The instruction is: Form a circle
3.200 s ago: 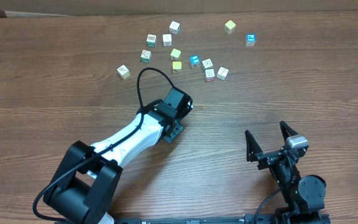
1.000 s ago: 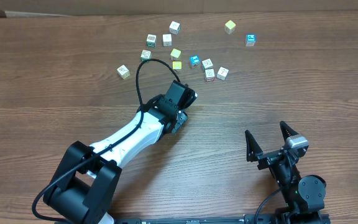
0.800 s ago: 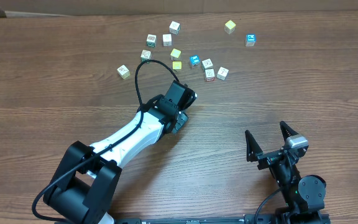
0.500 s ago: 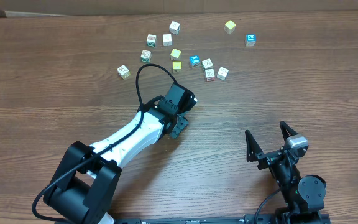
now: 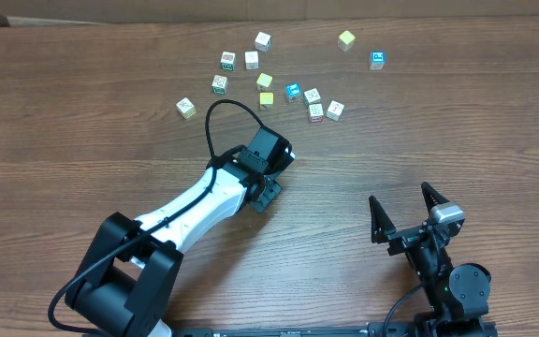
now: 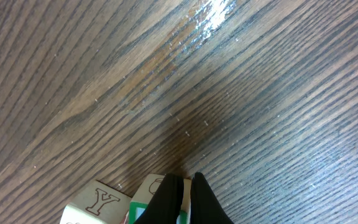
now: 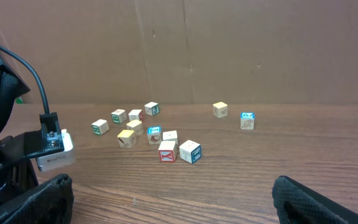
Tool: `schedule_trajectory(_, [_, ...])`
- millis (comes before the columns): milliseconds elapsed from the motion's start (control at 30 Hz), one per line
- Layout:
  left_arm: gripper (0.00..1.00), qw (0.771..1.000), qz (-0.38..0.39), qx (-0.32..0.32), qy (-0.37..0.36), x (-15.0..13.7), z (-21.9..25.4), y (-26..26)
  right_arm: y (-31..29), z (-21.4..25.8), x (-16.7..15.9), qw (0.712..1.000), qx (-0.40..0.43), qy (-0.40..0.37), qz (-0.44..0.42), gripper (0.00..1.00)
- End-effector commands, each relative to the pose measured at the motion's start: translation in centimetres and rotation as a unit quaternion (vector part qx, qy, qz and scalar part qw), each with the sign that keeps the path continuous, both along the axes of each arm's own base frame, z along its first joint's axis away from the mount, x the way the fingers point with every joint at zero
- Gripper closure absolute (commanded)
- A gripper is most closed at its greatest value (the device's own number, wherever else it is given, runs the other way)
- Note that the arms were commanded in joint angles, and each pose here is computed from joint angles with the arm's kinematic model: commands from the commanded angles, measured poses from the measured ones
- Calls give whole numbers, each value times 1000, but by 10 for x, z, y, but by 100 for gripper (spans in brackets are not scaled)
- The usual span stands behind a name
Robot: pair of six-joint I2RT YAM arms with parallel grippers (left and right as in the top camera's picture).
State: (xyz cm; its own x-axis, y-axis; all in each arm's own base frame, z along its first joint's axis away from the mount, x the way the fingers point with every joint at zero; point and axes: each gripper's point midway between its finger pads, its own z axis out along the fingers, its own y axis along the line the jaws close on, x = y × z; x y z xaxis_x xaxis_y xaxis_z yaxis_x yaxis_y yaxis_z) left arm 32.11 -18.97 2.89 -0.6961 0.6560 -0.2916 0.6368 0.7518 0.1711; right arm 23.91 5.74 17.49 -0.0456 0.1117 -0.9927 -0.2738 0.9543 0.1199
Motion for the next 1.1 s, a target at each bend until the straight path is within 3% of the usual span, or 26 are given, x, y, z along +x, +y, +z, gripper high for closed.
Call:
schedule_trajectory(0, [95,1000,6,-13,-1,4,4,-4,-1,-2,0,1000,-2,-2,-3,0])
schedule_trajectory(500, [96,999,-19,-30,-18,13,19,-21,-1,-2,0,1000,-2,-2,-3,0])
schedule_trajectory(833, [96,992,-54,-42,108,-40,11,-21,-1,-2,0,1000,-2,-2,-3,0])
schedule_trajectory(1067, [96,991,-51,-31,121,-51,-5,-12,-1,-2,0,1000,-2,-2,-3,0])
